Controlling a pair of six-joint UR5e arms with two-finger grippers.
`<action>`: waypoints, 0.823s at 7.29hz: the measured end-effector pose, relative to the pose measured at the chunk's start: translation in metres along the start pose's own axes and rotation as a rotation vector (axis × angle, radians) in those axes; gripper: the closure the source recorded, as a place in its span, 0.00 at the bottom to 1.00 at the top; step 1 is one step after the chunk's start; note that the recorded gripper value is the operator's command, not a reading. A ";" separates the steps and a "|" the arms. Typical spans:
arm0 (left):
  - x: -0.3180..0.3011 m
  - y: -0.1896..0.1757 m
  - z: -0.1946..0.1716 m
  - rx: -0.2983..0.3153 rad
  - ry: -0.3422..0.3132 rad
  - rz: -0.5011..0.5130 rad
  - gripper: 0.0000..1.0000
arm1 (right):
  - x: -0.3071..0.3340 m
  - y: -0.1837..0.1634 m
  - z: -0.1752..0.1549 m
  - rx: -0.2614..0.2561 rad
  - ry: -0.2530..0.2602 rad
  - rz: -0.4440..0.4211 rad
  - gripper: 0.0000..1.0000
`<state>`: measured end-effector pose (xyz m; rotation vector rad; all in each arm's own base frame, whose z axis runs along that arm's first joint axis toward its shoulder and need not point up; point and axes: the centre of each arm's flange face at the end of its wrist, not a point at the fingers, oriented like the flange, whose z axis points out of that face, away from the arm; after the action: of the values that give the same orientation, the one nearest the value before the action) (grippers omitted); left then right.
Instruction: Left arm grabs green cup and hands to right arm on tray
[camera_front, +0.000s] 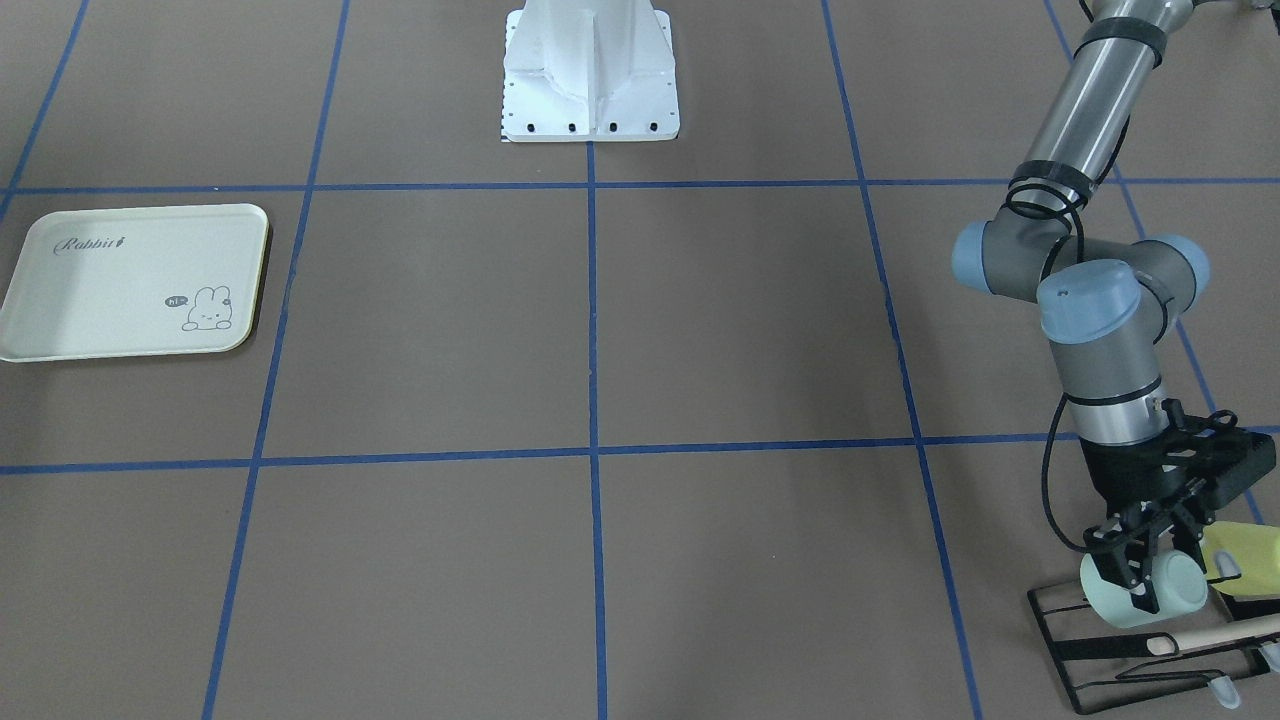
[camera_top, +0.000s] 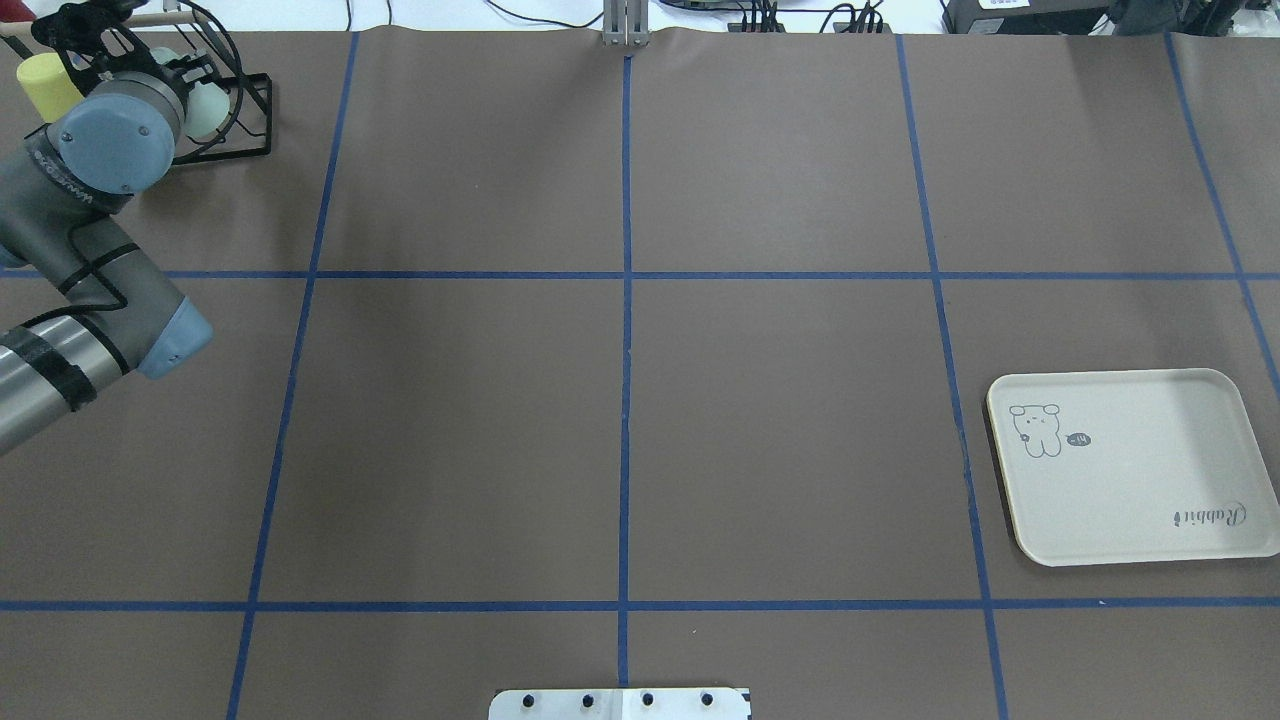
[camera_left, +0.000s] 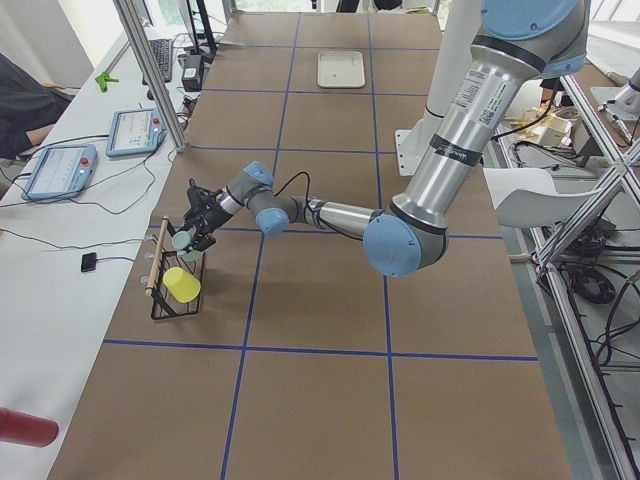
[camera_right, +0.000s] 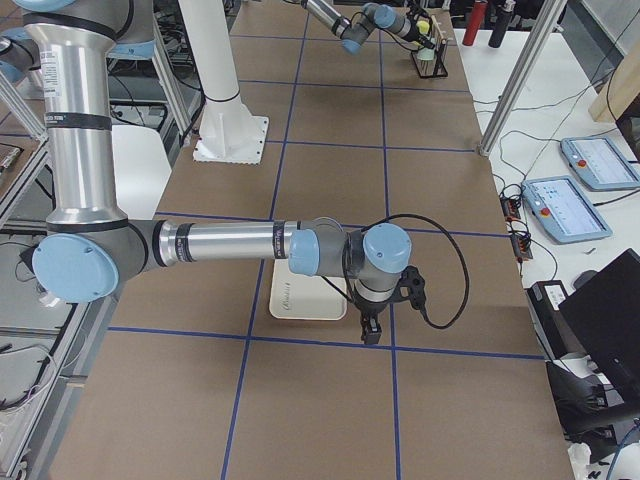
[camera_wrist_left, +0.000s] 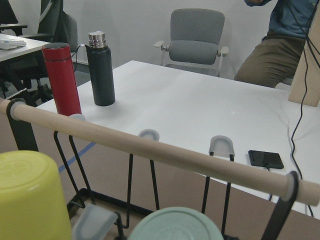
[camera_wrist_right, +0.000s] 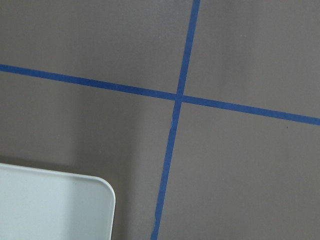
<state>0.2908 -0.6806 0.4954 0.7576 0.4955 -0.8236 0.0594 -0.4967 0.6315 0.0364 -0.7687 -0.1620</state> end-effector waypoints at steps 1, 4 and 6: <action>0.004 -0.003 -0.003 0.003 0.010 -0.006 0.81 | 0.000 0.000 0.000 0.000 0.000 -0.001 0.00; 0.014 -0.021 -0.021 0.021 0.053 -0.020 0.85 | 0.001 0.001 0.001 -0.002 -0.001 0.001 0.00; 0.008 -0.030 -0.031 0.032 0.066 -0.005 0.86 | 0.002 0.003 0.002 -0.005 -0.002 0.005 0.00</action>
<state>0.2685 -0.6739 0.4585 0.8152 0.5441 -0.8145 0.0597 -0.4938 0.6351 0.0291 -0.7706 -0.1592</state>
